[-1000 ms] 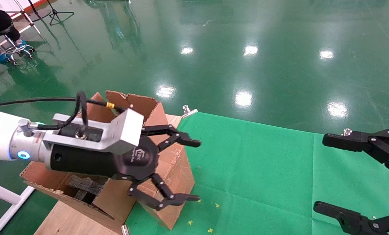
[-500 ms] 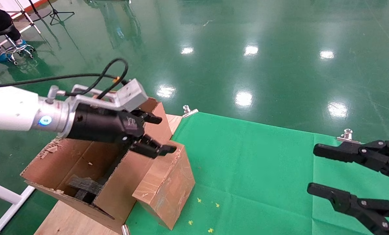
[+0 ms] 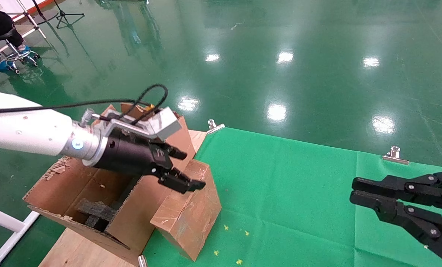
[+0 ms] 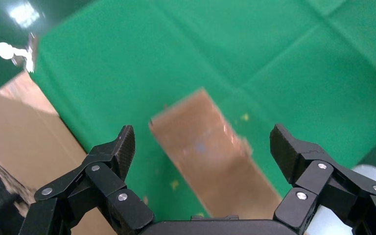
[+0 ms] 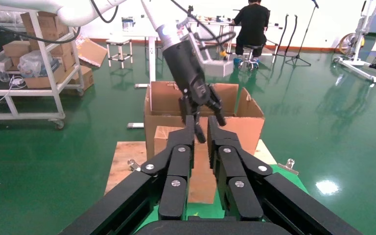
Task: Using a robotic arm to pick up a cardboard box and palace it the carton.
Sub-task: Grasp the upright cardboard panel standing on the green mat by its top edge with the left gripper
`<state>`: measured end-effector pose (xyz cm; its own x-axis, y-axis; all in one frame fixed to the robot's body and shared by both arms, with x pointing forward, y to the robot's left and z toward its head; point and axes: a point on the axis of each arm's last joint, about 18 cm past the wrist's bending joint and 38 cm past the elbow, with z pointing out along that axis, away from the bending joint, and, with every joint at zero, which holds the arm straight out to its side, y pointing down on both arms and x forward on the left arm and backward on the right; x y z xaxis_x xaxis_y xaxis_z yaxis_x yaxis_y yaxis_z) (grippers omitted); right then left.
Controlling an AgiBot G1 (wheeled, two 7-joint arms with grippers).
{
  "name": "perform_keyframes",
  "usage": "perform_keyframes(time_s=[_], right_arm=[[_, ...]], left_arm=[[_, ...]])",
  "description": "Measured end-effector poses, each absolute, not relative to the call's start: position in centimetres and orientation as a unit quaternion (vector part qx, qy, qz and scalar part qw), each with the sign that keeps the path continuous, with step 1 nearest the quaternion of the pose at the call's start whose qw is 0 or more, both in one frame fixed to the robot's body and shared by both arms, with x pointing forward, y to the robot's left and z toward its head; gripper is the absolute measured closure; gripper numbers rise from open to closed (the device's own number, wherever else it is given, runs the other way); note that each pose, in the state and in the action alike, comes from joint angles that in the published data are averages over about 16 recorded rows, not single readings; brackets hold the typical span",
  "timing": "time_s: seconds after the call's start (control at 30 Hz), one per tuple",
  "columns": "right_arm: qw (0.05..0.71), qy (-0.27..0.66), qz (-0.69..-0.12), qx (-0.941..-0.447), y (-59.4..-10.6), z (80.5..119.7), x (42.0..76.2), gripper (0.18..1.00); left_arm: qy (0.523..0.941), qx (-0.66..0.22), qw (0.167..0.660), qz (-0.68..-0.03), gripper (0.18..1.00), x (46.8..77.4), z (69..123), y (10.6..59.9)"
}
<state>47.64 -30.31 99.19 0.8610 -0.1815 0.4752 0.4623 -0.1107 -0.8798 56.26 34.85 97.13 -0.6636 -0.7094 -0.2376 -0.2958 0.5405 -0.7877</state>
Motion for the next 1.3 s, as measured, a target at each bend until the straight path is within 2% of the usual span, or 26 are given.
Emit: perform_keyframes(time_s=[0.2,0.67,1.07,1.3], right_arm=[[0.659,-0.1,-0.244,-0.704,-30.3,99.2,47.6,0.943],[0.659,-0.1,-0.244,-0.704,-30.3,99.2,47.7,0.987],[0.659,-0.099,-0.244,-0.704,-30.3,99.2,47.6,0.937],[0.659,-0.099,-0.244,-0.704,-30.3,99.2,47.6,0.848]], left_arm=[[0.835,-0.315,0.269,-0.363,0.183,56.7,95.7,34.8],[0.829,-0.318,0.28,-0.365,0.183,57.7,95.0,34.5],[0.829,-0.318,0.281,-0.365,0.205,57.7,95.0,34.5],[0.829,-0.319,0.28,-0.365,0.261,57.7,95.0,34.5]])
